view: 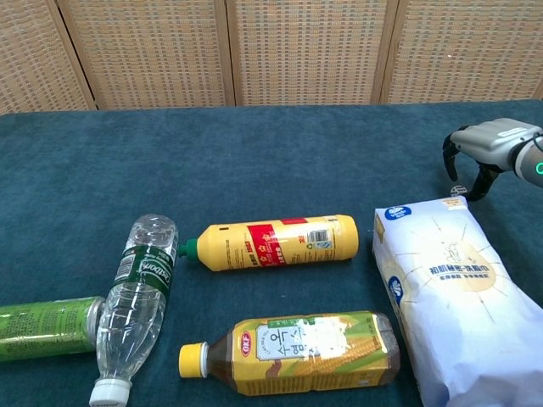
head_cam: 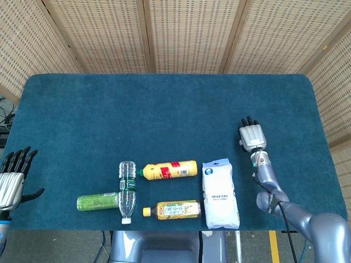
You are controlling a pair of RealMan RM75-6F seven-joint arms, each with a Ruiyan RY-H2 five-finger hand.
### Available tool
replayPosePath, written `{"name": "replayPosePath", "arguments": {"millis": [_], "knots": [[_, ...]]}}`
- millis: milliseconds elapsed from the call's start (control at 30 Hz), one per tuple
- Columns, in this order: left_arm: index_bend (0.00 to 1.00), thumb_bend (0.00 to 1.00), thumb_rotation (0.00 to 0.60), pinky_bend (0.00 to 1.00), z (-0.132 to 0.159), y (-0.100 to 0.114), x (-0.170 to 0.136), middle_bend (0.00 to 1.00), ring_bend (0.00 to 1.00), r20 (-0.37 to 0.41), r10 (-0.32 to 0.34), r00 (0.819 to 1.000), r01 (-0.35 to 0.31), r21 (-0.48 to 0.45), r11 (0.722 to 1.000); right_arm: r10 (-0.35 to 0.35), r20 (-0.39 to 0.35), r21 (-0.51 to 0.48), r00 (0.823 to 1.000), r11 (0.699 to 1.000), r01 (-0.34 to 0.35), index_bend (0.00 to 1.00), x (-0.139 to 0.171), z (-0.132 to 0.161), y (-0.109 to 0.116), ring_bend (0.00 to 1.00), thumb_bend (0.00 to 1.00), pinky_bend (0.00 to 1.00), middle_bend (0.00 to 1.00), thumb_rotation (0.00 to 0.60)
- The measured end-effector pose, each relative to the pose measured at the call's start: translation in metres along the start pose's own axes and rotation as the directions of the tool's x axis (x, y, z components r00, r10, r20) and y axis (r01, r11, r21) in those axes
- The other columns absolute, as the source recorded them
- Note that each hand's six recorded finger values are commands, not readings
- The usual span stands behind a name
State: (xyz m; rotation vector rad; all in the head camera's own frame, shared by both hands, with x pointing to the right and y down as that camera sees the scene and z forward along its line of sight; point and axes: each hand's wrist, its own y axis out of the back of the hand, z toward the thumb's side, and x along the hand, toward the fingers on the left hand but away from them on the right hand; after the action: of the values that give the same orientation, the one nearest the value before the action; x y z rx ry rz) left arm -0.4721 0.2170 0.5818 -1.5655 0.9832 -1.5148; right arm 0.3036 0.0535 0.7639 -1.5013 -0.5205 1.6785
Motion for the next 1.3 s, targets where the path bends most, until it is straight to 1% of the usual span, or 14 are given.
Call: {"name": "replayPosePath", "arguments": {"millis": [600, 800, 1067, 1300], "knots": [[0.0, 0.15, 0.6, 0.0, 0.0005, -0.0011, 0.0005, 0.0, 0.0, 0.001, -0.003, 1.0, 0.003, 0.002, 1.0, 0.018, 0.01, 0.004, 1.0, 1.0, -0.018, 0.48, -0.002, -0.0027, -0.0067, 0.07, 0.31, 0.19, 0.15, 0.6], [0.0, 0.15, 0.6, 0.0, 0.0004, -0.0017, 0.0005, 0.0, 0.0, 0.0, -0.006, 1.0, 0.006, 0.002, 1.0, 0.016, 0.003, 0.002, 1.0, 1.0, -0.016, 0.49, -0.0005, 0.0, -0.0071, 0.07, 0.31, 0.19, 0.15, 0.6], [0.0, 0.15, 0.6, 0.0, 0.0004, -0.0011, 0.0005, 0.0, 0.0, 0.001, -0.003, 1.0, 0.003, 0.0, 1.0, 0.003, 0.001, 0.007, 1.0, 1.0, -0.003, 0.52, 0.0001, 0.0023, -0.0033, 0.08, 0.31, 0.19, 0.16, 0.6], [0.0, 0.15, 0.6, 0.0, 0.0001, -0.0013, 0.0004, 0.0, 0.0, 0.001, -0.003, 1.0, 0.003, 0.0, 1.0, 0.013, 0.004, 0.009, 1.0, 1.0, -0.013, 0.53, 0.0002, 0.002, -0.0064, 0.08, 0.31, 0.2, 0.16, 0.6]]}}
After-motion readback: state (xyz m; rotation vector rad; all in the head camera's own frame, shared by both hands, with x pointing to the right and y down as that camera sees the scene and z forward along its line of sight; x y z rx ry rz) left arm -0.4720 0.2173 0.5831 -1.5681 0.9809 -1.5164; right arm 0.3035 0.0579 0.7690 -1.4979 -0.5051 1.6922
